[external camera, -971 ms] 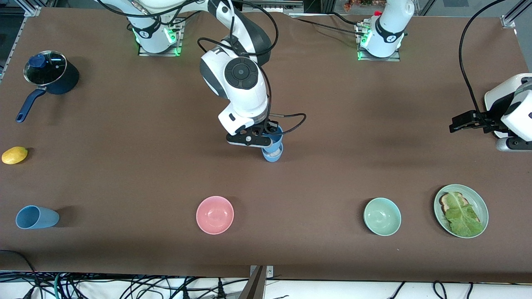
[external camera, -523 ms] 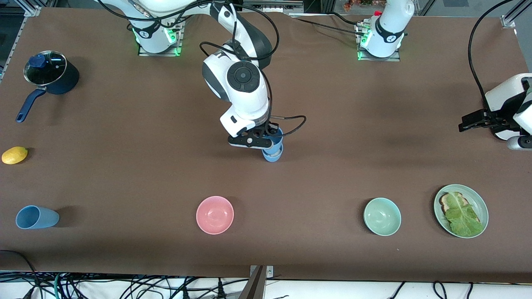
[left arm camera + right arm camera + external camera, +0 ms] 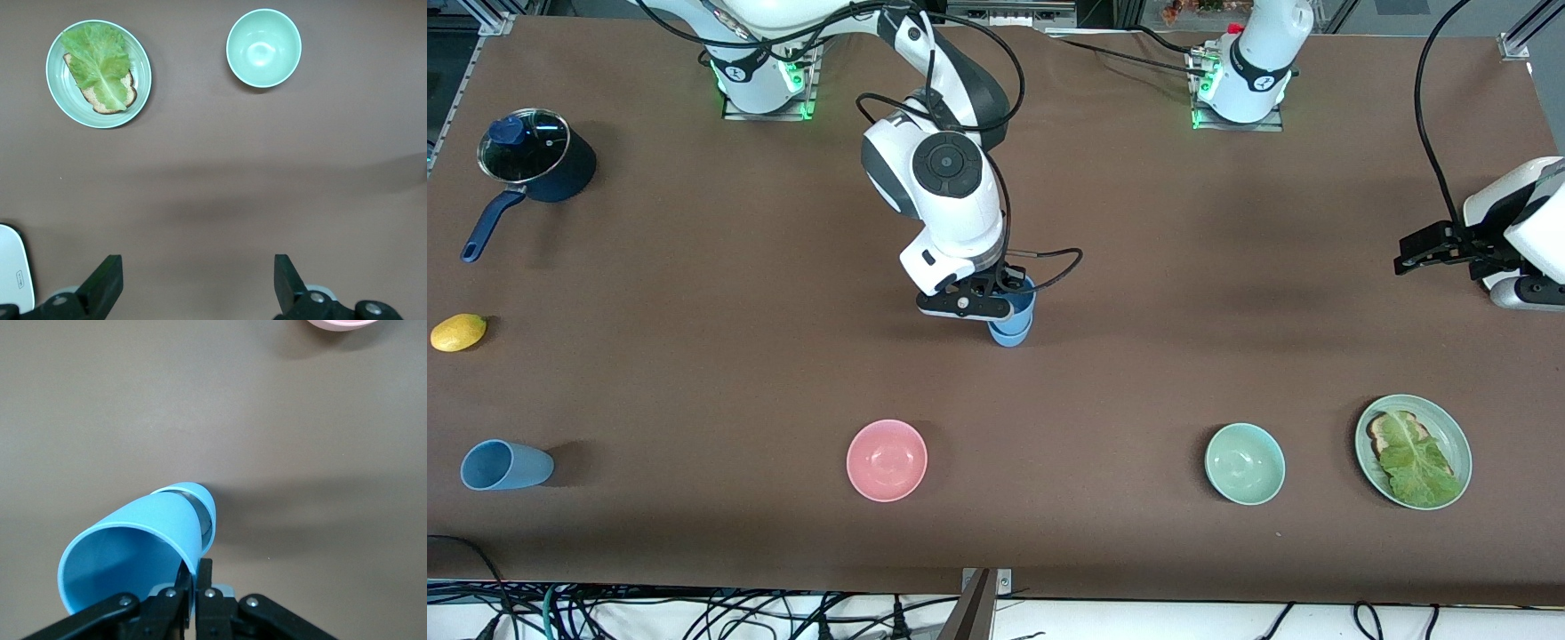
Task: Stack blue cups with both arms
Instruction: 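Open the right gripper and release the stacked cup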
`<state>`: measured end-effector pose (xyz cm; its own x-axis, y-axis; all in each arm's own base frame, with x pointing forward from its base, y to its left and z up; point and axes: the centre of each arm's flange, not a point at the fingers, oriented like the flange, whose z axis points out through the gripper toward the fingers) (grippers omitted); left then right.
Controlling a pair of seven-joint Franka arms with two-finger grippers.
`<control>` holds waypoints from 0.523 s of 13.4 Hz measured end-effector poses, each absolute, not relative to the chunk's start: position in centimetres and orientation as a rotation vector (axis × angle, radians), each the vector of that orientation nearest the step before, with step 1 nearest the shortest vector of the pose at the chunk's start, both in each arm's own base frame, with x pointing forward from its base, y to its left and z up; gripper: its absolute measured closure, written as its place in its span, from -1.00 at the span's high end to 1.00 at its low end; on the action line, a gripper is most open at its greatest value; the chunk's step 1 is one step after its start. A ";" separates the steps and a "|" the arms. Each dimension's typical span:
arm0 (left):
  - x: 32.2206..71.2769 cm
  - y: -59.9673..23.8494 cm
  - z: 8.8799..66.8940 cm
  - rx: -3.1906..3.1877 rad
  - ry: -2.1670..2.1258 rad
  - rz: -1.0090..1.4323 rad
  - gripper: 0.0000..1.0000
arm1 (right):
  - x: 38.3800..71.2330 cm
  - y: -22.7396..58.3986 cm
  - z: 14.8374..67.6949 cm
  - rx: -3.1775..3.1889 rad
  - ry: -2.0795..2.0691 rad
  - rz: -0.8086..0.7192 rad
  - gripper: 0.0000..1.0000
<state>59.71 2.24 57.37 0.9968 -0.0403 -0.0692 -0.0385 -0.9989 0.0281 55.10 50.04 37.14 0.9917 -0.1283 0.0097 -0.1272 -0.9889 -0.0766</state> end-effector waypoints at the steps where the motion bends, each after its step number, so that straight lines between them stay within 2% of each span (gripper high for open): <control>1: 59.4 2.3 57.5 3.112 -0.059 -0.104 1.00 | 55.1 50.0 37.0 -3.061 0.197 -0.021 -0.91; 5: 58.0 2.4 56.9 3.110 -0.056 -0.109 1.00 | 55.3 49.8 37.0 -3.061 0.200 -0.024 -0.85; 6: 57.9 2.4 56.7 3.110 -0.056 -0.107 1.00 | 55.3 49.8 37.0 -3.059 0.201 -0.027 -0.74; 7: 57.7 2.3 56.6 3.111 -0.057 -0.091 1.00 | 55.5 49.7 37.1 -3.057 0.204 -0.030 -0.52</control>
